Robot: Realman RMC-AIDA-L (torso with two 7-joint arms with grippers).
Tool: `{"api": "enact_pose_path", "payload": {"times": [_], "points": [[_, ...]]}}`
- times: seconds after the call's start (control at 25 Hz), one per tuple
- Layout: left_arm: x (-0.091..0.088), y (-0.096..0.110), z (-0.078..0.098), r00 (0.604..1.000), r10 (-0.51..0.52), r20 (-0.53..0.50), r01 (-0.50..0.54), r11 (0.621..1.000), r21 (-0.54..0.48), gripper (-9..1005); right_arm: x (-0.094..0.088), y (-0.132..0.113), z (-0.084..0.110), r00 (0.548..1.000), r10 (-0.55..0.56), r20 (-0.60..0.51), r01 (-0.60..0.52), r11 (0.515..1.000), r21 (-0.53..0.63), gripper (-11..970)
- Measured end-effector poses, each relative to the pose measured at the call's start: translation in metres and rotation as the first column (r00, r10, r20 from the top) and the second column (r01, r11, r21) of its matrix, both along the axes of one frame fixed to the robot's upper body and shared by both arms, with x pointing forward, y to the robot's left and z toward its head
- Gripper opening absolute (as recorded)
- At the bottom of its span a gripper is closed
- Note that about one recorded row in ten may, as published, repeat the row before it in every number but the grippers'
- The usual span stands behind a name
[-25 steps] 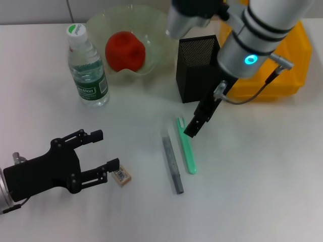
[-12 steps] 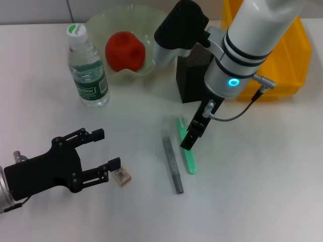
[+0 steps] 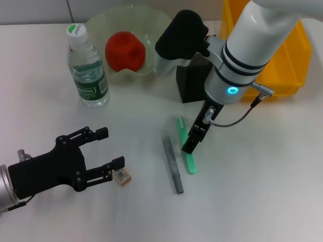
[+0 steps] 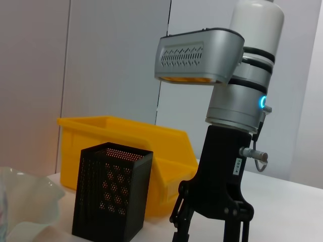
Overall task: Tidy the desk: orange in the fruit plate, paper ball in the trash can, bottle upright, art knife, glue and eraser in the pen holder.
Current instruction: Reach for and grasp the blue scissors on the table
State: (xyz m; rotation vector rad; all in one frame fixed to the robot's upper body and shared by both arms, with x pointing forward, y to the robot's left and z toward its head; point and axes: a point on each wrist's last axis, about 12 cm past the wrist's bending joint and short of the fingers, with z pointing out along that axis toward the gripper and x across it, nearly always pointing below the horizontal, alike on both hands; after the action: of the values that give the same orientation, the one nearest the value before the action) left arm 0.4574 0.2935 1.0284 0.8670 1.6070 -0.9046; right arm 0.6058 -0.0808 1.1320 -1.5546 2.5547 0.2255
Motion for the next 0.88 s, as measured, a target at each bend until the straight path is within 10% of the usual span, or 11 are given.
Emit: {"api": "enact_pose_path", "payload": {"times": [0.88], "points": [[0.0078,-0.0049,0.0040,0.999,-0.012,0.030,0.012,1.000,-0.002,798,-0.0022,0.0040,-0.0062,1.000,0.008,-0.001,-0.008,1.000,0.018,819]]}}
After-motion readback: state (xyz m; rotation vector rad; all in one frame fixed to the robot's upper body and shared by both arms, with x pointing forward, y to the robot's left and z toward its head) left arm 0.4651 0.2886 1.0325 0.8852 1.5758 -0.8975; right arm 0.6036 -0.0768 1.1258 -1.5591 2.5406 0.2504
